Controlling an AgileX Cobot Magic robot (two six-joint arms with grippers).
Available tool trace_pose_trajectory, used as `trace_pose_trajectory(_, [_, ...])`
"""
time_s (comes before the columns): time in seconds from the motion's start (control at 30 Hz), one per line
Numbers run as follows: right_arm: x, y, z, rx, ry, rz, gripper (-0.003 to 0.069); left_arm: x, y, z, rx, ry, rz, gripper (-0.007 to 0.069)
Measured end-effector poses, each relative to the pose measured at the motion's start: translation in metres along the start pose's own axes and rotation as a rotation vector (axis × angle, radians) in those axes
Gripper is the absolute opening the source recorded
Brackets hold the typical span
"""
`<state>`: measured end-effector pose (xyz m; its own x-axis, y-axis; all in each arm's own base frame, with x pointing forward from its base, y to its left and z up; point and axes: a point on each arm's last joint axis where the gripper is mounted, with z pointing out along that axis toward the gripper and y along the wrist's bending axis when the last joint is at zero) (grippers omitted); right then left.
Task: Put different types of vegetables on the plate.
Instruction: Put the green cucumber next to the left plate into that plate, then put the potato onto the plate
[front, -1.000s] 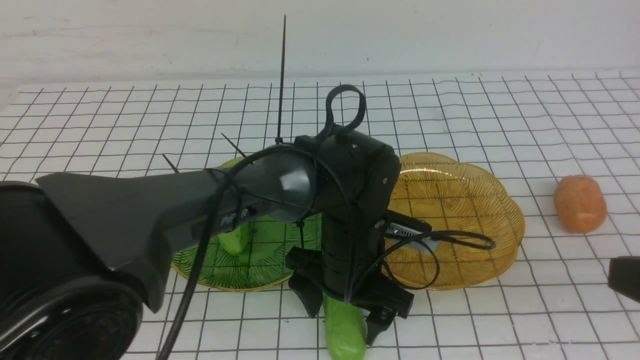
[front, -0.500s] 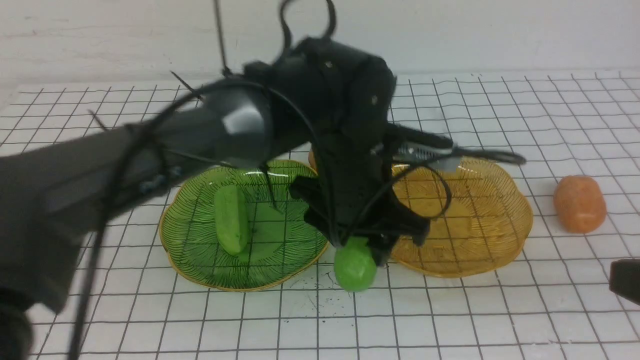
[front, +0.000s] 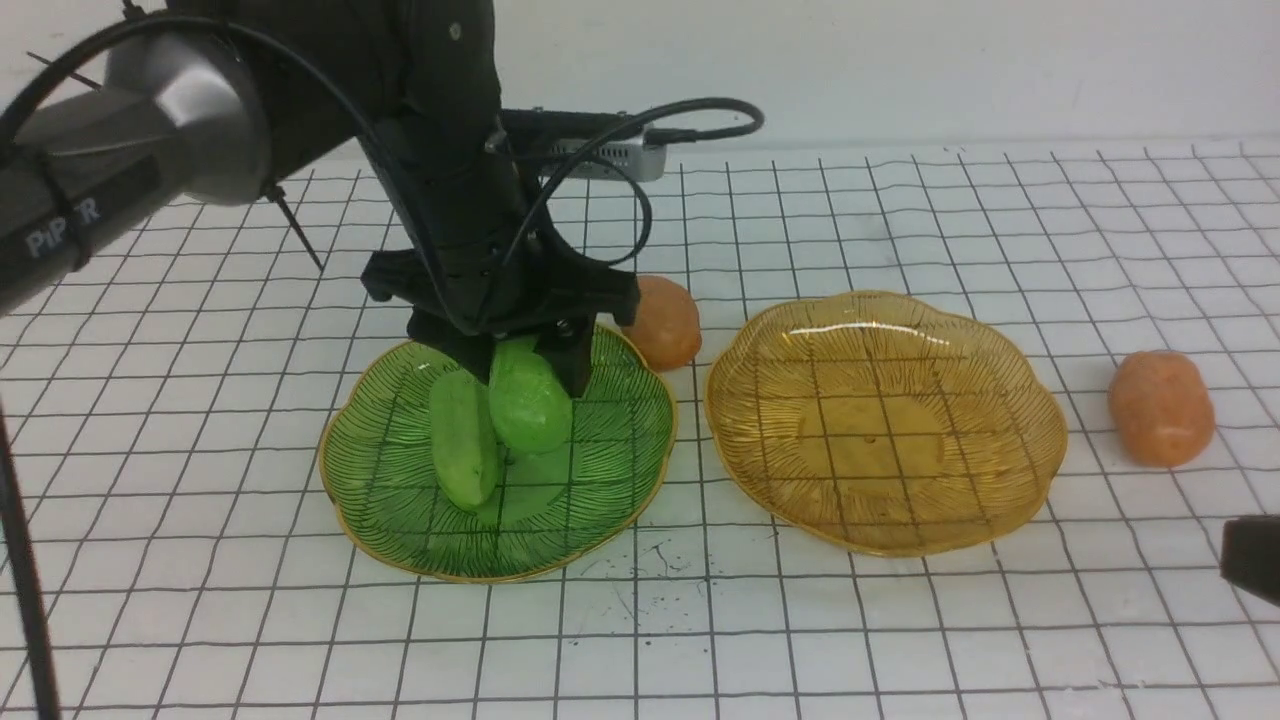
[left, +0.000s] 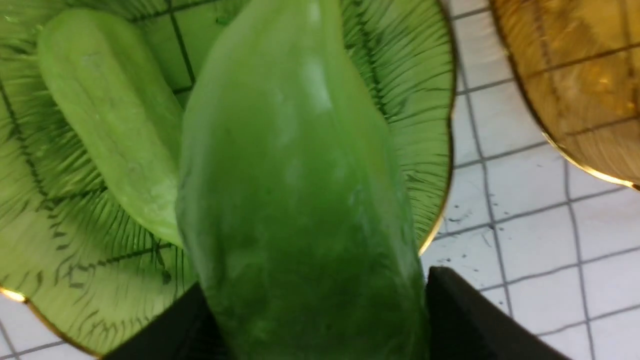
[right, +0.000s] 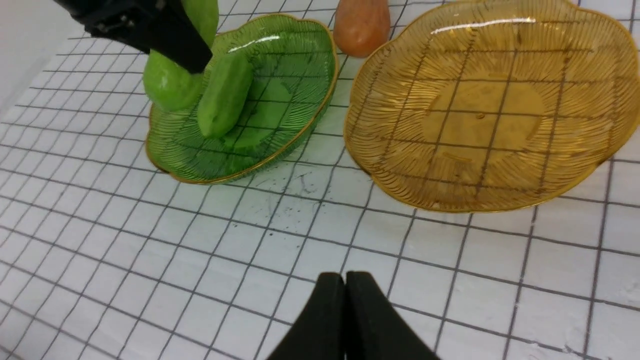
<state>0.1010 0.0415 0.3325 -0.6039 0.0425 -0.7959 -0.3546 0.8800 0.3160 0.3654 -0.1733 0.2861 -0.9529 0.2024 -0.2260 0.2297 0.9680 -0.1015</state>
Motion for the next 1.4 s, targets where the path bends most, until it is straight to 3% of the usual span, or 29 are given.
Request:
trace_pose_trajectory(0.1, [-0.002, -0.006, 0.002, 0.048, 0.009, 0.038, -0.0014, -0.002, 0.000, 0.012, -0.002, 0.020, -0.002, 0.0419])
trace_pose_trajectory(0.3, [-0.034, -0.038, 0.018, 0.293, 0.138, 0.121, -0.0014, -0.007, 0.000, 0.042, -0.005, 0.063, -0.006, 0.0445])
trace_pose_trajectory(0.33, [-0.050, -0.051, 0.027, 0.374, 0.190, 0.141, -0.0014, -0.007, 0.000, 0.049, -0.010, 0.079, -0.003, 0.0491])
trace_pose_trajectory(0.43, [-0.079, -0.072, 0.048, 0.468, 0.260, 0.153, -0.0014, -0.008, 0.002, 0.053, -0.028, 0.085, 0.006, 0.0569])
trace_pose_trajectory(0.63, [-0.108, -0.104, 0.097, 0.503, 0.377, 0.188, -0.0014, -0.008, 0.006, 0.053, -0.069, 0.088, 0.071, 0.0582])
trace_pose_trajectory(0.77, [-0.116, -0.126, 0.115, 0.523, 0.405, 0.227, -0.0014, -0.007, 0.008, 0.053, -0.056, 0.097, 0.120, 0.0491])
trace_pose_trajectory(0.87, [-0.121, -0.164, 0.129, 0.546, 0.414, 0.341, -0.0013, -0.007, 0.010, 0.048, -0.048, 0.098, 0.165, 0.0225])
trace_pose_trajectory(0.97, [-0.118, -0.188, 0.142, 0.539, 0.433, 0.418, 0.0013, -0.006, 0.010, 0.036, -0.045, 0.073, 0.173, 0.0057])
trace_pose_trajectory(1.07, [-0.115, -0.202, 0.158, 0.529, 0.440, 0.434, 0.0073, -0.005, 0.010, 0.020, -0.041, 0.037, 0.177, 0.0009])
trace_pose_trajectory(1.2, [-0.108, -0.222, 0.186, 0.518, 0.432, 0.438, 0.0273, -0.002, 0.010, -0.003, -0.035, -0.015, 0.178, -0.0008])
trace_pose_trajectory(1.33, [-0.100, -0.238, 0.210, 0.500, 0.435, 0.448, 0.0564, 0.000, 0.009, -0.014, -0.030, -0.038, 0.179, -0.0008])
trace_pose_trajectory(1.4, [-0.097, -0.242, 0.216, 0.499, 0.449, 0.455, 0.0622, 0.000, 0.009, -0.015, -0.034, -0.042, 0.180, -0.0008])
